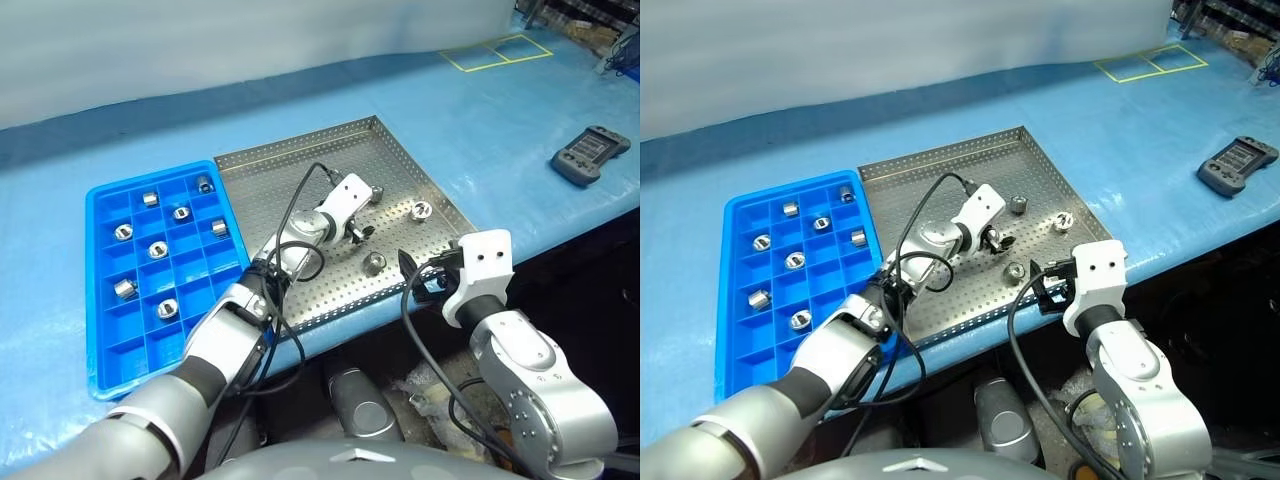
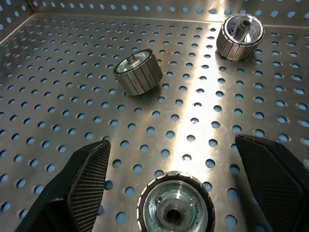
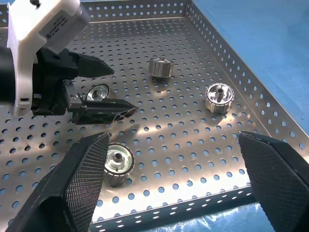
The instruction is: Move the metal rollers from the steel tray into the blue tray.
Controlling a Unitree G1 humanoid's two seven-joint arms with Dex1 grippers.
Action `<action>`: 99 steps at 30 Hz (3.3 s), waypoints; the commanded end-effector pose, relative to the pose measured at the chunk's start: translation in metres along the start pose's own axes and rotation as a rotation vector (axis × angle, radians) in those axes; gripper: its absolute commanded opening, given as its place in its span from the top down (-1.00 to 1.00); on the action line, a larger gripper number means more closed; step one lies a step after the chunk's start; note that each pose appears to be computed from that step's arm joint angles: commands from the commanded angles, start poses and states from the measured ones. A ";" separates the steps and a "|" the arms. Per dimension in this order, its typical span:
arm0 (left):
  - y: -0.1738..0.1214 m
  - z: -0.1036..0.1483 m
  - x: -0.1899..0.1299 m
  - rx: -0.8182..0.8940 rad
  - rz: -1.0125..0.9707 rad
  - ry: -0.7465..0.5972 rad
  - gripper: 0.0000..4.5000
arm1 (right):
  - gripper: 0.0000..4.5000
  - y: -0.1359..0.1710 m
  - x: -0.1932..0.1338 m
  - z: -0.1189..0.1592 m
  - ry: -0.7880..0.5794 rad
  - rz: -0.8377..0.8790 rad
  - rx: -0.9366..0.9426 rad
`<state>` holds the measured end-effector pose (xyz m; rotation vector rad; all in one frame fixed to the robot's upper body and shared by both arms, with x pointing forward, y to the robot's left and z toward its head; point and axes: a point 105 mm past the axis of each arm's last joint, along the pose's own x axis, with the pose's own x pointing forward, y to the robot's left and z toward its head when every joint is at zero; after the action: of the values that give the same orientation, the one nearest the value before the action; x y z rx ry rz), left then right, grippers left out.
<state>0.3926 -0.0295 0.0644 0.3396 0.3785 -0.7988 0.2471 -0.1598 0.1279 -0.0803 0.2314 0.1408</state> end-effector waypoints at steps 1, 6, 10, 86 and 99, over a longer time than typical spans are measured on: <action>0.000 0.005 -0.003 0.019 -0.001 -0.012 -0.99 | -1.00 -0.001 -0.002 0.011 -0.049 -0.007 -0.011; -0.005 -0.008 -0.007 -0.010 -0.030 0.009 -0.83 | -1.00 0.001 0.001 0.011 -0.049 0.000 -0.008; -0.006 -0.004 -0.012 -0.040 -0.032 -0.023 -0.27 | -1.00 0.004 0.003 0.011 -0.047 0.015 -0.007; -0.041 0.008 -0.166 -0.066 -0.100 -0.444 -0.99 | -1.00 -0.023 0.022 -0.011 0.184 -0.083 0.067; -0.061 -0.013 -0.165 -0.008 -0.258 -0.388 -0.99 | -1.00 -0.012 0.018 -0.047 0.381 -0.014 0.091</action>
<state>0.2394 0.0429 0.1112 0.1149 0.1071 -1.0847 0.2528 -0.1728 0.0771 -0.0113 0.6349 0.0990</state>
